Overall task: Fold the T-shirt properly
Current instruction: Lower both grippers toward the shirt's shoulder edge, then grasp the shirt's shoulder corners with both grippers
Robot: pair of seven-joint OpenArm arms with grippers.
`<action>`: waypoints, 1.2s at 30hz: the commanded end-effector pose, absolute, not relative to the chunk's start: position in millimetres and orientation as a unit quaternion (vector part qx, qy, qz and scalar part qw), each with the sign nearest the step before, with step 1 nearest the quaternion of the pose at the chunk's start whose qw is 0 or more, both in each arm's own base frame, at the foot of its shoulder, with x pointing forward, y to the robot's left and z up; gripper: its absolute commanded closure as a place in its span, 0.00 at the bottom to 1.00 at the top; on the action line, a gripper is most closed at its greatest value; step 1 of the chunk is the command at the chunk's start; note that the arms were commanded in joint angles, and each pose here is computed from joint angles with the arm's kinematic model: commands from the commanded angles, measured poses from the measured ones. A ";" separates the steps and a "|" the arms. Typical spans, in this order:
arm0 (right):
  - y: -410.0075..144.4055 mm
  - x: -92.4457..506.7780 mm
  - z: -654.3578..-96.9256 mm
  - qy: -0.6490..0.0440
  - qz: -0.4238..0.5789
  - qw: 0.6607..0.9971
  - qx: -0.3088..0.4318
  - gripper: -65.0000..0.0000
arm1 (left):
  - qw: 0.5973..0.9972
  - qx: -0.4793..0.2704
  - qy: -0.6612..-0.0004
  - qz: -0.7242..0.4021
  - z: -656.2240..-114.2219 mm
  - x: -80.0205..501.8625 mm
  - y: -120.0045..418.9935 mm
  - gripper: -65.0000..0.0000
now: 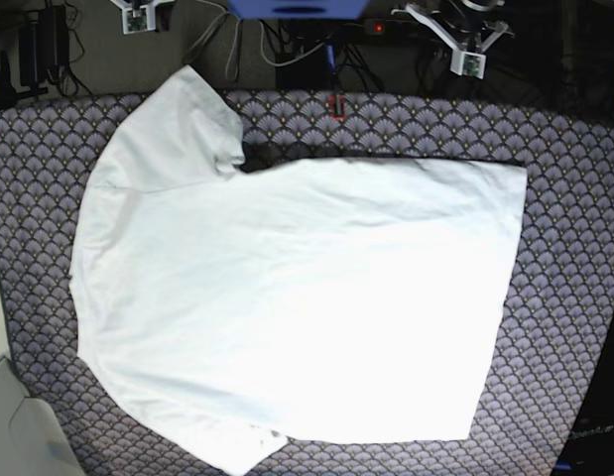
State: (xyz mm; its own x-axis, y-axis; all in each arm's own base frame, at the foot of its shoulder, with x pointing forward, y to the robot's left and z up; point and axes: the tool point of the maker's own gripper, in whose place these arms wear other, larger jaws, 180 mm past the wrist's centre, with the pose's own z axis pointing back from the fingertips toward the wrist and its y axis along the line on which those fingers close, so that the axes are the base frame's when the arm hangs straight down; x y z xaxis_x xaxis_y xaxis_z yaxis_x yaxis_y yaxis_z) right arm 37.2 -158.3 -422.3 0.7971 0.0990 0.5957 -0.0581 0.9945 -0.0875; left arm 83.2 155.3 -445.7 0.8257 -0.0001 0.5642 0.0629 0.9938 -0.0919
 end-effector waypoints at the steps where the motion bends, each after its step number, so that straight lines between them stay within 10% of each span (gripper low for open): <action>1: -159.1 43.7 -406.2 -0.336 0.047 0.940 -0.034 0.97 | 0.947 -0.047 -0.317 -0.011 -430.0 88.9 161.2 1.00; 23: -159.4 121.8 -363.0 -0.440 0.048 0.896 -0.023 0.82 | 0.886 0.011 -0.462 0.034 -350.9 171.0 206.1 1.00; 36: -165.1 125.2 -362.5 -0.441 0.072 0.894 -0.027 0.81 | 0.843 -0.101 -0.496 0.181 -331.0 196.6 216.2 0.99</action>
